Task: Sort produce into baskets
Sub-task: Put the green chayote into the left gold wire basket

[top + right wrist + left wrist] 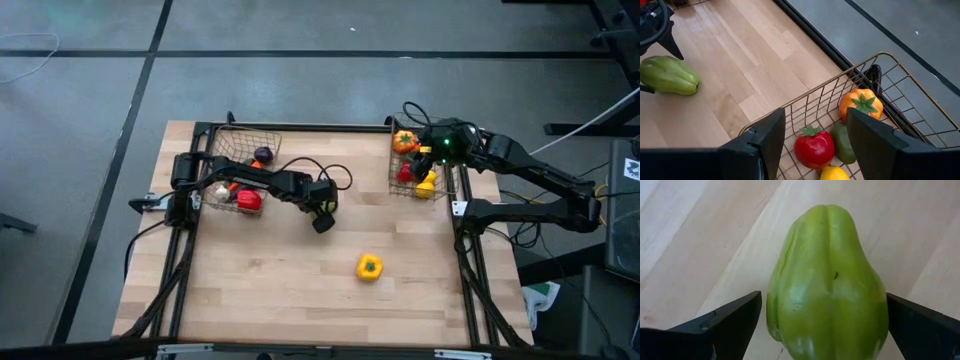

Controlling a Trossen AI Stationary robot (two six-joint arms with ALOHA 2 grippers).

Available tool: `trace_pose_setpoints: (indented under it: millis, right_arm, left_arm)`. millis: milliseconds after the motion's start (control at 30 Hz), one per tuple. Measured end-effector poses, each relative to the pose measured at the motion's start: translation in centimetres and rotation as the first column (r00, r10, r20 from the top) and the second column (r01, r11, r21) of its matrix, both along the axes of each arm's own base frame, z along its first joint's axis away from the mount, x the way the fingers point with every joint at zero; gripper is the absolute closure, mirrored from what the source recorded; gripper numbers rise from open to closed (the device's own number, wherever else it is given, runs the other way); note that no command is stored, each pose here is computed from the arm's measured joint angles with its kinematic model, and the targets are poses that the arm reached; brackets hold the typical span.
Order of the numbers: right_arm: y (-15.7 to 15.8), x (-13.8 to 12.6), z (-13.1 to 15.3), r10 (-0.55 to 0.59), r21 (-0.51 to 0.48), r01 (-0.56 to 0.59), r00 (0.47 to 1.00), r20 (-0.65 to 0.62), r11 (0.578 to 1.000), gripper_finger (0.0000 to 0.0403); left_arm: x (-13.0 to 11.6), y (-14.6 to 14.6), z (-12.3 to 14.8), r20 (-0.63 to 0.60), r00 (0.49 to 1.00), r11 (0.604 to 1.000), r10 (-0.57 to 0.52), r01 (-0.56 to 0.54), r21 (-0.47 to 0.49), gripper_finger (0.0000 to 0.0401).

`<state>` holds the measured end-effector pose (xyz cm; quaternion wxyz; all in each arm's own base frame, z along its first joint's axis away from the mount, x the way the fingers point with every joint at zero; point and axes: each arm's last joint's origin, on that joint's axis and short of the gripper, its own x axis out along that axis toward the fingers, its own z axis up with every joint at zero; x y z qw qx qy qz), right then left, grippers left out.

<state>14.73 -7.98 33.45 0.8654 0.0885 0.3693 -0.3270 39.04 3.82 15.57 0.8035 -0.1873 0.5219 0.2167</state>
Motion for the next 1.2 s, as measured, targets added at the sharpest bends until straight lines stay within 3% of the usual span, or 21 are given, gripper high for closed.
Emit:
trace_pose_setpoints:
  millis: [167, 467, 700, 1200]
  right_arm:
    - [0.0, 0.0, 0.0, 0.0, 0.0, 0.0, 1.0, 0.0, 1.0, 0.0194]
    - [0.0, 0.0, 0.0, 0.002, 0.001, -0.002, 1.0, 0.0, 1.0, 0.0194]
    - [0.0, 0.0, 0.0, 0.002, 0.002, -0.002, 1.0, 0.001, 1.0, 0.0194]
    - [0.0, 0.0, 0.0, 0.001, 0.001, -0.001, 1.0, 0.001, 1.0, 0.0194]
  left_arm:
    - [0.0, 0.0, 0.0, -0.001, 1.0, 1.0, -0.006, 0.006, 0.002, 0.0009]
    - [0.0, -0.1, 0.0, 0.002, 1.0, 1.0, 0.003, -0.003, -0.002, 0.0068]
    - [0.0, 0.1, 0.3, -0.008, 1.0, 1.0, 0.021, -0.021, -0.008, 0.0069]
    - [0.4, 3.1, 6.4, -0.126, 0.991, 0.997, 0.048, -0.04, 0.062, 0.0068]
